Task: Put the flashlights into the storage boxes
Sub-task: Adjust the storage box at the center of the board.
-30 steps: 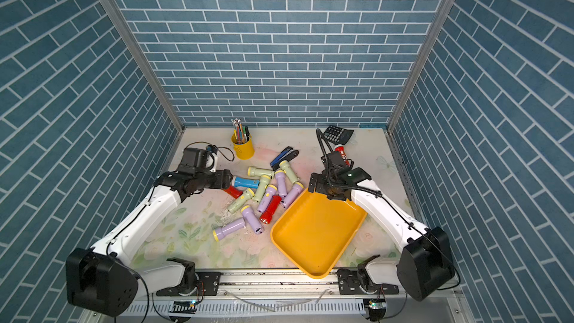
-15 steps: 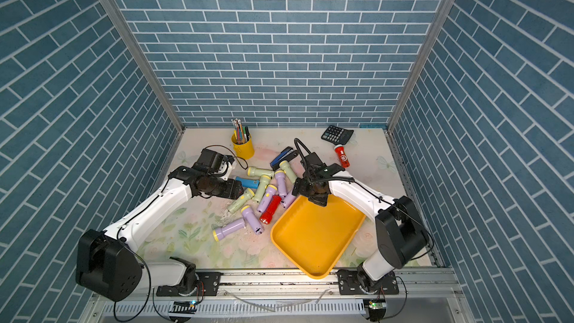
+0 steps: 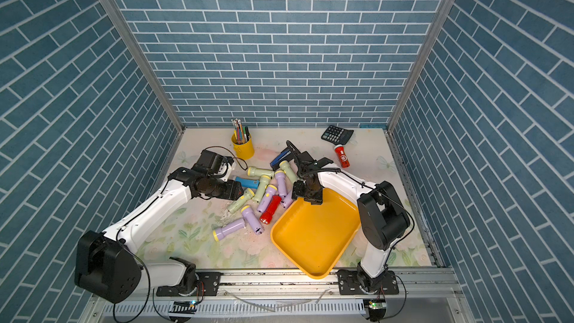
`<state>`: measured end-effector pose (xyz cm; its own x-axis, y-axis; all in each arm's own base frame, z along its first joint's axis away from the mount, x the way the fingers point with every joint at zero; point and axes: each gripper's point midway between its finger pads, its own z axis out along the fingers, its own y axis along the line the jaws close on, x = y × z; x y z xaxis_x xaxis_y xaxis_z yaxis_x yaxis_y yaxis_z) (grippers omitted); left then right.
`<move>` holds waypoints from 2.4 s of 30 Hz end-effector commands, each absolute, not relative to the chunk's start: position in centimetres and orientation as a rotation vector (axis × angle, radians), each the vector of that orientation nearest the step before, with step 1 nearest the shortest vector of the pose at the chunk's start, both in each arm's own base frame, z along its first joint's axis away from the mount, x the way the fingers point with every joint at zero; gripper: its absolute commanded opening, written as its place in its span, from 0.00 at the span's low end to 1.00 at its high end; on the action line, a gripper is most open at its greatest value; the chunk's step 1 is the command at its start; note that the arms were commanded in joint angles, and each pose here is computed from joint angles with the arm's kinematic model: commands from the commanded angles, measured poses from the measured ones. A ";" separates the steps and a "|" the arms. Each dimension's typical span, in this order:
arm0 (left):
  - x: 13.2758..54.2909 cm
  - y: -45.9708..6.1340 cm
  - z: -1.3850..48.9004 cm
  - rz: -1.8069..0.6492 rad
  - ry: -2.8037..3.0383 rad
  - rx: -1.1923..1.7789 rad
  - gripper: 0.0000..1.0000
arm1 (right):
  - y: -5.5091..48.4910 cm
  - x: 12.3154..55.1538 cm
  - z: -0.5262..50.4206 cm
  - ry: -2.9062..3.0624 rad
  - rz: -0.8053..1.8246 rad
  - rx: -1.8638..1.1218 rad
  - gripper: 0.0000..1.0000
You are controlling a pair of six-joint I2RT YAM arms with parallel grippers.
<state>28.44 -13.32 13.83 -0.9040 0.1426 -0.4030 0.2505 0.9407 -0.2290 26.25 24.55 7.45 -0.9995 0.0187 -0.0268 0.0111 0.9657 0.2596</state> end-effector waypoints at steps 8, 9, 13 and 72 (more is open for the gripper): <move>27.8 -12.6 14.7 -0.351 2.694 0.278 0.78 | 24.0 25.8 7.9 3.121 0.309 -0.349 0.58; 27.8 -12.6 14.7 -0.347 2.692 0.280 0.78 | 24.0 25.8 7.8 3.119 0.309 -0.373 0.56; 27.8 -12.5 14.6 -0.342 2.693 0.280 0.78 | 23.9 25.9 7.8 3.119 0.313 -0.425 0.47; 28.2 -12.6 15.9 -0.366 2.617 0.242 0.78 | 24.6 28.8 9.8 2.987 0.420 -0.457 0.39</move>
<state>28.47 -12.47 15.81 -0.8702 0.1067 -0.4809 0.2303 0.9512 -0.2056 28.84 24.39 7.77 -0.9511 -0.2947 -0.0928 -0.3084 0.9241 0.2255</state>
